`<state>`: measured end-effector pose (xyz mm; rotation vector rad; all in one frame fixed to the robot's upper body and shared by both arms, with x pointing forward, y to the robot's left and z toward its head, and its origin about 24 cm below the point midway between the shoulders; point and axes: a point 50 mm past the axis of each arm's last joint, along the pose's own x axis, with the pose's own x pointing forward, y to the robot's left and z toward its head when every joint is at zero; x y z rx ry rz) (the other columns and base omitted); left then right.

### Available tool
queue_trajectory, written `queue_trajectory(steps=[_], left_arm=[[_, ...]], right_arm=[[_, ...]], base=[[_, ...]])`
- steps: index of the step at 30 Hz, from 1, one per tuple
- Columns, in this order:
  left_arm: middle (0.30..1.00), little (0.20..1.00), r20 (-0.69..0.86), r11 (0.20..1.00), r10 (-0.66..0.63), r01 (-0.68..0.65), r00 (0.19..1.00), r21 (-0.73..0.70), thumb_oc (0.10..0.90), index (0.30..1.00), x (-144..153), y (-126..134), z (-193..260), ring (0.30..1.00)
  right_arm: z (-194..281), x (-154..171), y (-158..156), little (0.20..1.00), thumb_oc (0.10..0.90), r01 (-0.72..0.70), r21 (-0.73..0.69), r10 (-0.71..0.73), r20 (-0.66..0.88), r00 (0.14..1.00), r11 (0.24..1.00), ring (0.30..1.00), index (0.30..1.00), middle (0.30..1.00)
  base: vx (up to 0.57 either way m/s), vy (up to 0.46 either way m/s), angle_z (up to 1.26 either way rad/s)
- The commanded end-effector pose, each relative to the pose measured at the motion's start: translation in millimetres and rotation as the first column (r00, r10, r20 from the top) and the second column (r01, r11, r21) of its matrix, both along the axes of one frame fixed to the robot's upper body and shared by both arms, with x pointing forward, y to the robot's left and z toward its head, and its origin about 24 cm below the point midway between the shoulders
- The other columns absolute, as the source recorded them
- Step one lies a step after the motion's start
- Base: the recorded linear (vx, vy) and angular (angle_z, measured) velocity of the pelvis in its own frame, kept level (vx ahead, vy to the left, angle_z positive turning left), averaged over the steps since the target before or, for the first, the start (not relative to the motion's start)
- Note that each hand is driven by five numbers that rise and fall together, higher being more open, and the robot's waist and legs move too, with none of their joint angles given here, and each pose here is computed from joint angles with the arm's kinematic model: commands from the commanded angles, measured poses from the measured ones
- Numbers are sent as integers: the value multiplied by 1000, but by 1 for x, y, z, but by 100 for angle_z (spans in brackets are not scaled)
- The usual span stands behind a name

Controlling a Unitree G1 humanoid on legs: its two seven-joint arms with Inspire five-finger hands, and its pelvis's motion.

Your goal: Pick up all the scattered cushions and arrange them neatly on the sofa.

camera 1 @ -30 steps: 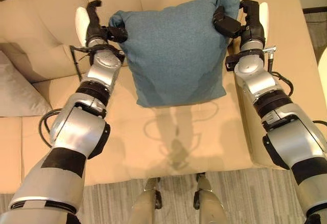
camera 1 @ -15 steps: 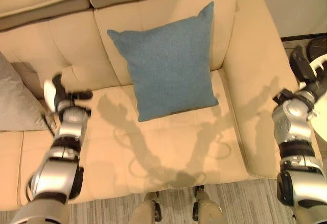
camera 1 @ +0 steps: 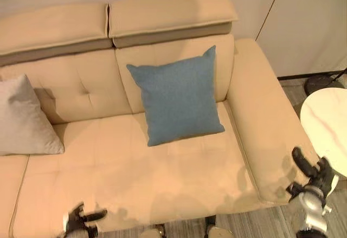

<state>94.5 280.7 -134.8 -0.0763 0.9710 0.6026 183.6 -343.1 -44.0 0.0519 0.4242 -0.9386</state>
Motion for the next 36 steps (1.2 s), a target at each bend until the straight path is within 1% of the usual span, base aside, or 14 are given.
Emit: queue_trajectory(steps=[1,3,5,6,9,12,16,18,20,24,25,29,33,36], left_arm=[[900,900,203,998,-58,54,978,26,800,900,43,1,18,900],[900,900,159,997,-81,83,984,-5,800,900,35,-15,8,900],[900,900,74,977,-206,209,976,-36,800,900,27,-41,-6,900],[900,900,64,972,-223,227,973,-62,800,900,27,-50,-9,900],[900,900,75,975,-169,178,983,-133,800,900,36,-69,-13,900],[900,900,28,971,-214,216,976,-99,800,900,37,-70,-15,900],[900,900,-128,951,-309,307,942,-39,800,900,20,-58,-22,900],[900,900,-286,895,-414,443,864,43,800,900,2,-44,-24,900],[900,900,-436,863,-430,502,791,59,800,900,-25,-27,-26,900],[900,900,-517,837,-433,542,738,73,800,900,-42,-13,-24,900],[900,900,-503,835,-428,541,751,97,800,900,-39,-7,-22,900],[900,900,-394,835,-443,531,805,146,800,900,-10,-8,-16,900],[900,900,-235,845,-446,493,864,207,800,900,36,-18,-4,900],[900,900,-203,822,-481,519,853,234,800,900,50,-23,0,900]], right_arm=[[36,19,-15,900,800,-47,-177,63,89,994,983,900,900,900],[21,17,-5,900,800,-62,-116,70,68,995,991,900,900,900],[11,16,3,900,800,-118,-78,121,27,992,990,900,900,900],[9,12,3,900,800,-135,-85,136,9,991,987,900,900,900],[-9,7,14,900,800,-127,-14,126,-41,991,992,900,900,900],[-32,7,40,900,800,-141,92,150,-89,985,986,900,900,900],[-48,5,57,900,800,-210,133,232,-179,956,969,900,900,900],[-55,-2,61,900,800,-256,127,280,-240,930,958,900,900,900],[-65,-14,66,900,800,-297,139,326,-311,893,945,900,900,900],[-73,-24,69,900,800,-345,155,378,-378,845,926,900,900,900],[-79,-32,70,900,800,-385,163,417,-436,798,908,900,900,900],[-83,-35,72,900,800,-455,162,469,-509,722,876,900,900,900],[-80,-24,73,900,800,-487,144,485,-516,706,862,900,900,900],[-78,-20,74,900,800,-510,128,497,-512,700,850,900,900,900]], base=[[-336,251,-43],[-248,325,-61],[-225,416,-36],[-288,421,-9],[-400,354,-7],[-511,257,-2],[-429,222,-54],[-391,211,-64],[-330,163,-60],[-269,41,-66],[-374,-27,-39],[-382,-79,-23],[-349,-113,6],[-344,-50,16]])
